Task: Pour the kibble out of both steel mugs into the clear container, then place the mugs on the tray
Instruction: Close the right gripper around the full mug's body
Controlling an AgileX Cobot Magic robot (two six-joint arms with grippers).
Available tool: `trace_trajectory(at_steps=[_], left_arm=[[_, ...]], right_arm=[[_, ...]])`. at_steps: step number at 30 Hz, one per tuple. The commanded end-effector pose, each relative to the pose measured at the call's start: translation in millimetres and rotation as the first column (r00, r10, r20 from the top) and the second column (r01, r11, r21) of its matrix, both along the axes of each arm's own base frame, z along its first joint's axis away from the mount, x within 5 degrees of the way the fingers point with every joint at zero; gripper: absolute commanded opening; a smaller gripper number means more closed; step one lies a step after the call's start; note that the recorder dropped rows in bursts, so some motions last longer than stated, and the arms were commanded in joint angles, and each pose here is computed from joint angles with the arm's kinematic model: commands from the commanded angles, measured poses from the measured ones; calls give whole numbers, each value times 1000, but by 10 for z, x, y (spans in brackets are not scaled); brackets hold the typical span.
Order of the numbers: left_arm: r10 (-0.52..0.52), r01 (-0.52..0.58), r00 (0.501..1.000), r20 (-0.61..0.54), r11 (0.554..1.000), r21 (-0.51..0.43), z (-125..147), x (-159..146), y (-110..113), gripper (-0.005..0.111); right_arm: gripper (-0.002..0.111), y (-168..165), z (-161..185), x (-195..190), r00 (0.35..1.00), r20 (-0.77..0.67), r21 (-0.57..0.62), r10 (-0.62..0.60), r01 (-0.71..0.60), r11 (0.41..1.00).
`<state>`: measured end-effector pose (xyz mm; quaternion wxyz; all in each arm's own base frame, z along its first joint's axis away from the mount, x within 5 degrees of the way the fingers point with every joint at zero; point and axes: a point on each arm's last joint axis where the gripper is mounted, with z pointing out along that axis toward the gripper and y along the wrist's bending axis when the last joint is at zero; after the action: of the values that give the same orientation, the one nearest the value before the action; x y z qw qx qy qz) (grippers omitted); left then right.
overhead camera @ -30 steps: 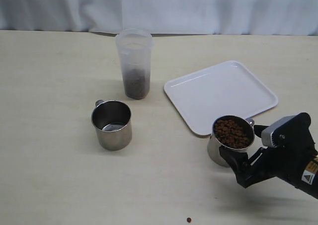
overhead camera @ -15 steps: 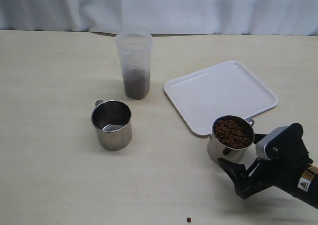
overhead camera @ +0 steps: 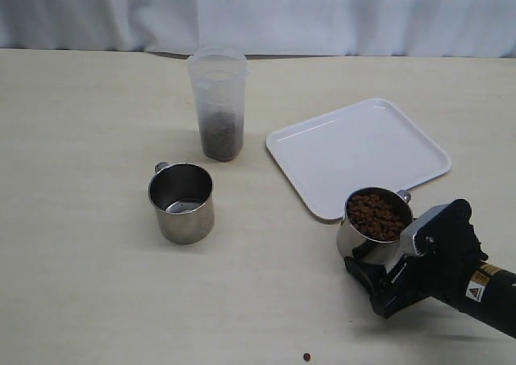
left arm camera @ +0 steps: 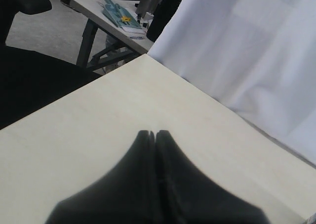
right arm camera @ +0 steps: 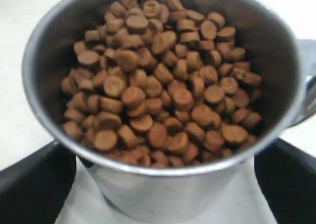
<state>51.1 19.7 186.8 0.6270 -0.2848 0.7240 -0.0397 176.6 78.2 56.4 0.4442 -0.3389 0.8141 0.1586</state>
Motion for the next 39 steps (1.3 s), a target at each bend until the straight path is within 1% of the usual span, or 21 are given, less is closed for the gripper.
trace_trajectory(at_steps=[1, 6, 15, 22, 27, 33, 39], left_arm=[[-4, 4, 1000, 6, 1000, -11, -5, 1, -5, 0], [-4, 4, 1000, 6, 1000, -11, -5, 1, -5, 0], [-4, 4, 1000, 6, 1000, -11, -5, 1, -5, 0], [-4, 4, 1000, 6, 1000, -11, -5, 1, -5, 0], [-4, 4, 1000, 6, 1000, -11, -5, 1, -5, 0], [-4, 4, 1000, 6, 1000, -11, -5, 1, -5, 0], [-4, 4, 1000, 6, 1000, -11, -5, 1, -5, 0]], right_arm=[[70, 44, 14, 49, 999, 31, 20, 41, -42, 999], [70, 77, 26, 131, 996, 61, 30, 59, -61, 998], [70, 75, 26, 131, 996, 61, 29, 57, -59, 998], [70, 77, 26, 129, 1000, 14, 80, 19, -20, 997], [70, 68, 25, 138, 1000, 15, 77, 4, -5, 997], [70, 84, 27, 123, 1000, 2, 94, 19, -20, 995], [70, 87, -18, 103, 999, -9, 80, 39, -38, 996]])
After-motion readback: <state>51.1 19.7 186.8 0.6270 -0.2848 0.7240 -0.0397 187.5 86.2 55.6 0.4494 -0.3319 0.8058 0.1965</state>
